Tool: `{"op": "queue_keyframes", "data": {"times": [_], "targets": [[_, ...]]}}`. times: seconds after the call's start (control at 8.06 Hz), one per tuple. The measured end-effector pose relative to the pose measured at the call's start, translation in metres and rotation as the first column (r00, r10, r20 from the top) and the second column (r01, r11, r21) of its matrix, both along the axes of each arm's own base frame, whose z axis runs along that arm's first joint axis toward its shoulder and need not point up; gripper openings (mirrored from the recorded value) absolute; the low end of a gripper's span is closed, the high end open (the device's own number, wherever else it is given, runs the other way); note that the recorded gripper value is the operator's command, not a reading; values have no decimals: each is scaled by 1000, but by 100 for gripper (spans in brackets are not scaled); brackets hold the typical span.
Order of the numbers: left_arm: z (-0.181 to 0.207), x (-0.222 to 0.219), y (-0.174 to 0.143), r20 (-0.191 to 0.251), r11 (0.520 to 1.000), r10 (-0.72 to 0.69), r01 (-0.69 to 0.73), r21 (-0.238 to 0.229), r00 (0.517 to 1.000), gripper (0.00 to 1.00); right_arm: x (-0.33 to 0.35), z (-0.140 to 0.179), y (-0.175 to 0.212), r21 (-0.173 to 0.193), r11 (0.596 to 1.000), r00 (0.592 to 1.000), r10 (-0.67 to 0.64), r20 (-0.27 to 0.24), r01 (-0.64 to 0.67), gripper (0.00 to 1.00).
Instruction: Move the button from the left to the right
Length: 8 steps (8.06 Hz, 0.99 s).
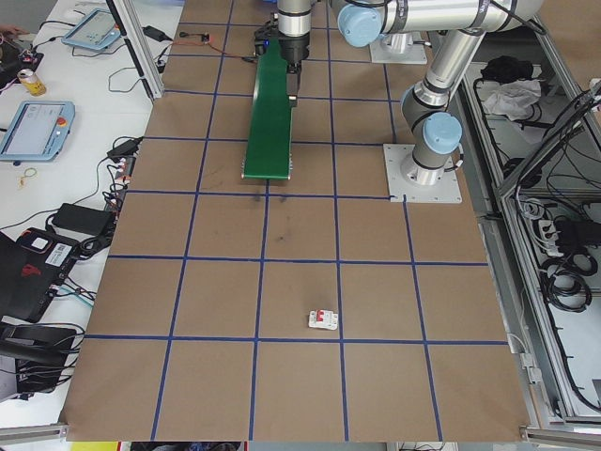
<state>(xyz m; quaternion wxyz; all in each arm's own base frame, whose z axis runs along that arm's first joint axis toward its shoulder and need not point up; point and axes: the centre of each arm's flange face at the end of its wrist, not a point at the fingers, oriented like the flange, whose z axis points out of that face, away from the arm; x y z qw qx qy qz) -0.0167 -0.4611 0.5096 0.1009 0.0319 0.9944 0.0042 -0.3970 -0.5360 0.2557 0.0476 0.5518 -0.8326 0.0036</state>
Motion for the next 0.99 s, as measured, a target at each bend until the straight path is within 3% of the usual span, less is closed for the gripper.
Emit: {"op": "queue_keyframes", "data": {"times": [0.12,0.5,0.74,0.99], "targets": [[1,-7,1,-20,1000,-6,5,-8,1000,100,-2,-12,0,12,998,998,55,6,-55,100],[-3,-18,-1,-54,1000,-12,11,-11,998,100,-2,-15,1,18,994,995,104,1,-104,100],[-6,-31,0,-76,1000,-29,29,-9,997,100,3,29,6,-24,998,998,55,-39,-56,99],[-7,-47,1,-81,998,-57,57,-11,995,100,32,117,27,-96,990,994,-109,-31,106,100]]}}
